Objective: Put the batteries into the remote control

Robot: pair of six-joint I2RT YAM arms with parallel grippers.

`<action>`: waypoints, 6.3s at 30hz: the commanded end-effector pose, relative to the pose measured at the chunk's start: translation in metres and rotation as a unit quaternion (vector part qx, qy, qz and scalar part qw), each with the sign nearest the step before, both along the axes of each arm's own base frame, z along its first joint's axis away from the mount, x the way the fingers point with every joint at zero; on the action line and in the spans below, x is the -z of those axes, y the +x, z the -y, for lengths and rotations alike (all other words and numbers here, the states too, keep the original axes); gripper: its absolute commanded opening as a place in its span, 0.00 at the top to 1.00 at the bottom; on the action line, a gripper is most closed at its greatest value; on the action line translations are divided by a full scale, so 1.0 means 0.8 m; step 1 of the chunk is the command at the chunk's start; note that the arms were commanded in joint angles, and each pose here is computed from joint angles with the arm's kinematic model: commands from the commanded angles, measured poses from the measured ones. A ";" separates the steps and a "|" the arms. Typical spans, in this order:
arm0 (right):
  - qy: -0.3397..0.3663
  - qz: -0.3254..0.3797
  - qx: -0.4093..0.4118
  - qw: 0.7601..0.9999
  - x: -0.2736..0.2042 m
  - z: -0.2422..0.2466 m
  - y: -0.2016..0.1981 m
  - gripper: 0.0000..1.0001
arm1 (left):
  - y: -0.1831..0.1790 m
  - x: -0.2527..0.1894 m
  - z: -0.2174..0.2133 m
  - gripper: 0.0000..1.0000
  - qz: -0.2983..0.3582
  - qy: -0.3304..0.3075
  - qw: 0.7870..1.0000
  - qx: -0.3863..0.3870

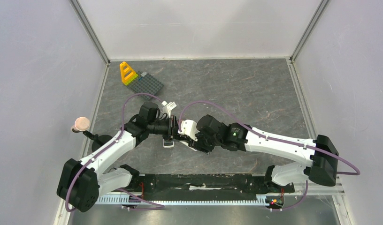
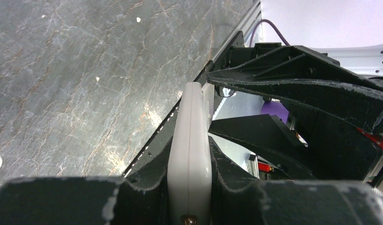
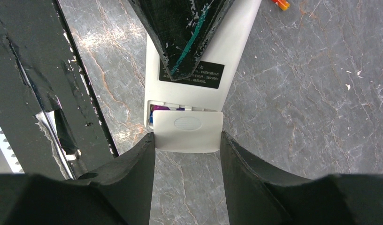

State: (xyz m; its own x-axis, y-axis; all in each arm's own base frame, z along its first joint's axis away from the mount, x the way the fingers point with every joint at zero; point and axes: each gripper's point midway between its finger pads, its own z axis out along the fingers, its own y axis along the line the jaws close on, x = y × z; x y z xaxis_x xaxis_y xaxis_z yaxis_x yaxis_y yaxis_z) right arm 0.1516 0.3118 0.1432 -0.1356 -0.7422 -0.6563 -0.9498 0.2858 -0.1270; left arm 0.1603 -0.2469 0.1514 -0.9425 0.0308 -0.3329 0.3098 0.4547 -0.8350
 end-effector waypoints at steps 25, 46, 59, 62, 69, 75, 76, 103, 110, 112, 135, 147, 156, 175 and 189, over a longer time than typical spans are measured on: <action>0.049 -0.012 0.046 0.998 -0.017 -0.035 0.013 0.99 | 0.004 -0.026 0.011 0.98 0.015 -0.039 0.999 0.000; 0.047 -0.030 0.069 0.996 -0.022 -0.040 0.015 0.66 | 0.005 -0.034 0.012 0.98 0.020 -0.052 0.998 0.003; 0.034 -0.024 0.062 0.997 -0.020 -0.035 0.014 0.42 | 0.013 -0.032 0.013 0.98 0.015 -0.049 0.999 0.004; 0.040 -0.014 0.065 0.997 -0.026 -0.033 0.017 0.34 | 0.013 -0.031 0.013 0.98 0.013 -0.049 0.999 0.005; 0.051 -0.004 0.073 0.996 -0.036 -0.034 0.023 0.25 | 0.015 -0.030 0.012 0.98 0.013 -0.050 0.999 0.003; 0.111 -0.003 0.094 0.989 -0.075 -0.039 0.025 0.06 | 0.016 -0.032 0.012 0.98 0.013 -0.053 0.998 0.002; 0.127 -0.005 0.101 0.987 -0.084 -0.038 0.025 0.03 | 0.016 -0.034 0.013 0.98 0.013 -0.055 0.998 0.001; 0.493 -0.278 0.390 0.726 -0.173 0.030 0.016 0.07 | 0.003 -0.173 0.021 0.98 -0.017 -0.242 0.970 -0.034; 0.517 -0.293 0.384 0.706 -0.172 0.030 0.015 0.13 | -0.002 -0.174 0.019 0.98 -0.018 -0.250 0.968 -0.030; 0.521 -0.291 0.390 0.701 -0.172 0.032 0.018 0.16 | -0.004 -0.173 0.018 0.98 -0.016 -0.250 0.968 -0.029; 0.535 -0.322 0.350 0.698 -0.162 0.026 0.008 0.66 | -0.014 -0.189 0.016 0.98 -0.009 -0.273 0.962 -0.018; 0.528 -0.338 0.303 0.718 -0.154 0.004 0.000 0.77 | -0.016 -0.208 0.014 0.98 -0.011 -0.308 0.951 -0.016; 0.519 -0.358 0.275 0.726 -0.150 -0.023 -0.001 0.80 | -0.017 -0.210 0.014 0.98 -0.005 -0.309 0.951 -0.012; 0.511 -0.331 0.300 0.735 -0.153 0.003 0.014 0.36 | 0.002 -0.177 0.018 0.98 0.014 -0.246 0.969 -0.034; 0.476 -0.300 0.167 0.810 -0.187 0.011 -0.020 0.09 | -0.020 -0.176 0.018 0.98 0.062 -0.238 0.968 0.041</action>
